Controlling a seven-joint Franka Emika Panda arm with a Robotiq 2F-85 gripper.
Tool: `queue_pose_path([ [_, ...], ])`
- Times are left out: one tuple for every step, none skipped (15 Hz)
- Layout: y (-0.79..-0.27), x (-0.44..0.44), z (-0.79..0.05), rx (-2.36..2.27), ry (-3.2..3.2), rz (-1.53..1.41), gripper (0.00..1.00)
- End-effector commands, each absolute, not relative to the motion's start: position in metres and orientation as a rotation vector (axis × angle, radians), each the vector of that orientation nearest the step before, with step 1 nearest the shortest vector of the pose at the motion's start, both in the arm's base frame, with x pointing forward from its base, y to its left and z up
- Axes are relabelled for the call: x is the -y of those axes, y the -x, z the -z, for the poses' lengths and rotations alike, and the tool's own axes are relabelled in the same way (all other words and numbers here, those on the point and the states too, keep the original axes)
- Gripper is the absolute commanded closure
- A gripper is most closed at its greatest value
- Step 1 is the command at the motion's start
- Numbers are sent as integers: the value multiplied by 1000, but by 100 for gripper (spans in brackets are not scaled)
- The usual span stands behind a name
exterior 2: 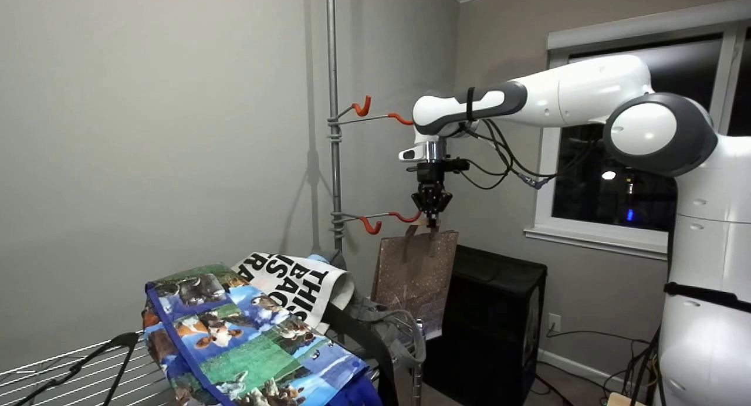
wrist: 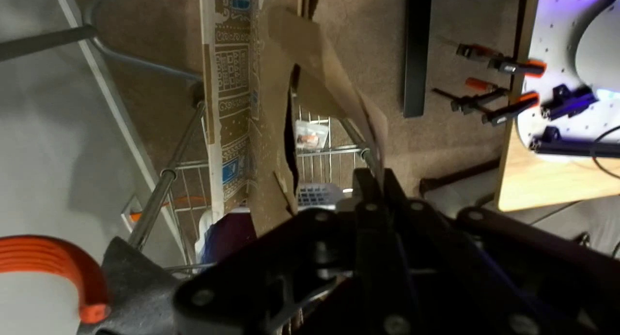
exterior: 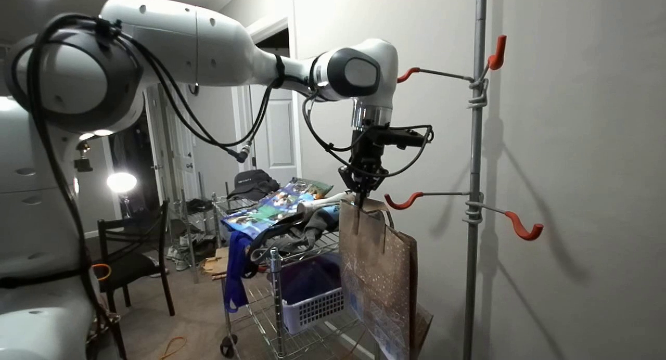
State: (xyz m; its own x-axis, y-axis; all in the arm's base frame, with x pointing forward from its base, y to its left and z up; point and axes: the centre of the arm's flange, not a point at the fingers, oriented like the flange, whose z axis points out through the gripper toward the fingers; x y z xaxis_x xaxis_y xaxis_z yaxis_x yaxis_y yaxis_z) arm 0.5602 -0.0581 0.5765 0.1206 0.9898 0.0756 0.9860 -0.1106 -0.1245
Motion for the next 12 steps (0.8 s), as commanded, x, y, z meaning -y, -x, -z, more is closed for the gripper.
queue_pose_path([
  [-579, 61, -588, 1824, 2269, 183, 96],
  [-584, 62, -590, 1787, 2285, 253, 96],
  [-588, 63, -590, 1752, 2290, 321, 96],
  [-594, 64, -590, 1724, 2310, 393, 96],
  [-599, 66, -589, 1700, 2330, 468, 96],
  [-604, 67, -588, 1674, 2353, 533, 96],
  [-610, 68, -586, 1657, 2363, 567, 96],
  [-616, 69, -584, 1639, 2373, 589, 96],
  [-620, 69, -581, 1628, 2378, 596, 96],
  [-625, 70, -576, 1621, 2378, 584, 96],
  [-627, 70, -572, 1614, 2373, 563, 96],
  [-629, 70, -567, 1615, 2360, 538, 96],
])
